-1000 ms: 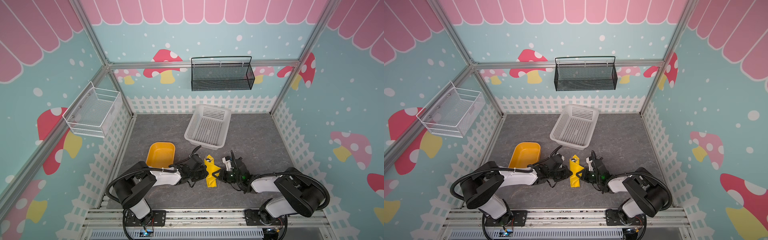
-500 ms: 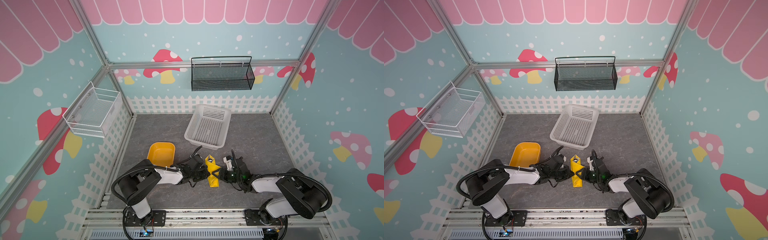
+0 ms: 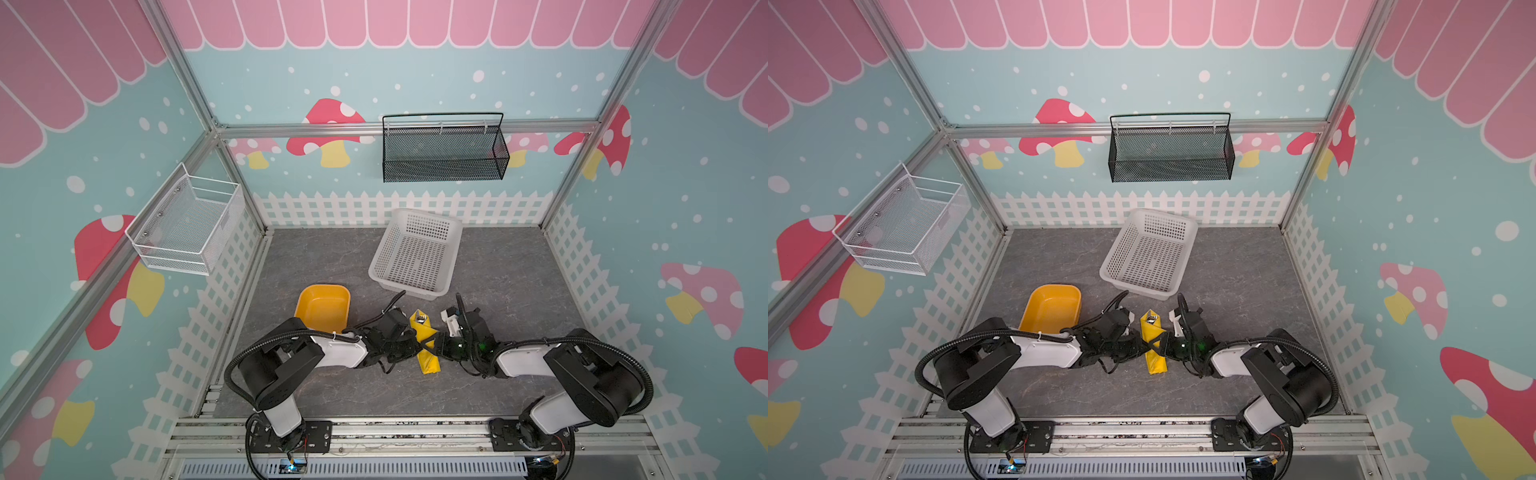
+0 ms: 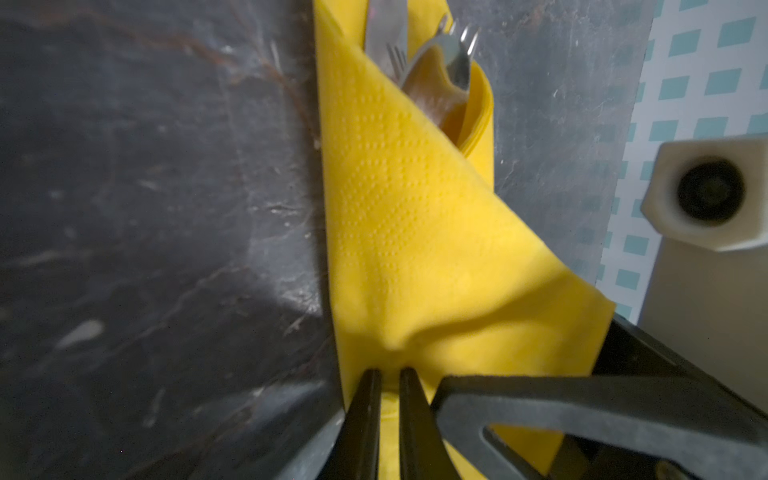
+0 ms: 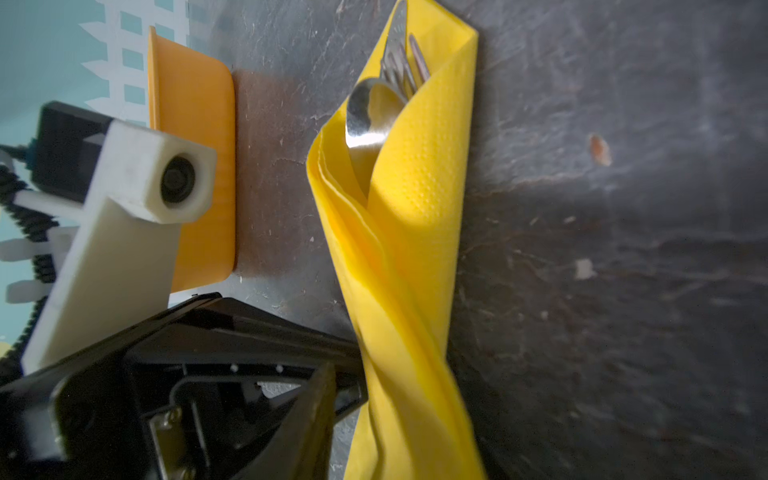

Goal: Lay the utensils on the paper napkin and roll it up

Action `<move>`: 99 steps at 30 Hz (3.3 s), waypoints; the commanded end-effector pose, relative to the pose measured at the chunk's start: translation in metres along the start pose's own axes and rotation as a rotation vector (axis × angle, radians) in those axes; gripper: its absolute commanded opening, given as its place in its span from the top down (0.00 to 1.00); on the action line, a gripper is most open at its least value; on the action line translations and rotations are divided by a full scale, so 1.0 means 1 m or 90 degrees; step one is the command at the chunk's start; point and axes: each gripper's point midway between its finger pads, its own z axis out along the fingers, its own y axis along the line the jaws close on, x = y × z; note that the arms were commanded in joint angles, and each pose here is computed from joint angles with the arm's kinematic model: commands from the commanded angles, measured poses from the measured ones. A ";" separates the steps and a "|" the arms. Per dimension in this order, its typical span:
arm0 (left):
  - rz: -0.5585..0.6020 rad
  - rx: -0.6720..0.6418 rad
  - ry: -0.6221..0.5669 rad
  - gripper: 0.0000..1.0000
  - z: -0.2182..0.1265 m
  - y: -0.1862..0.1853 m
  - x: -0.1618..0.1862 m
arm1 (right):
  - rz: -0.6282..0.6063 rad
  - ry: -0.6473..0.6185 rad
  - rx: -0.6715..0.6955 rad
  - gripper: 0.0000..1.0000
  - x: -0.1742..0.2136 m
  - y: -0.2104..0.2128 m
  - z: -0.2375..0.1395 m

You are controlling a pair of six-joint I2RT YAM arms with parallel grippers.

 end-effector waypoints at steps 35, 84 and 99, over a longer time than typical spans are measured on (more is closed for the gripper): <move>-0.016 0.016 -0.195 0.57 -0.101 0.015 -0.032 | -0.162 -0.054 -0.114 1.00 -0.019 0.064 -0.034; 0.115 0.581 -0.208 0.18 -0.210 -0.145 -0.053 | -0.331 -0.128 -0.489 1.00 -0.045 0.257 -0.157; 0.126 0.697 -0.168 0.22 -0.227 -0.172 -0.048 | -0.333 -0.123 -0.527 1.00 -0.045 0.266 -0.162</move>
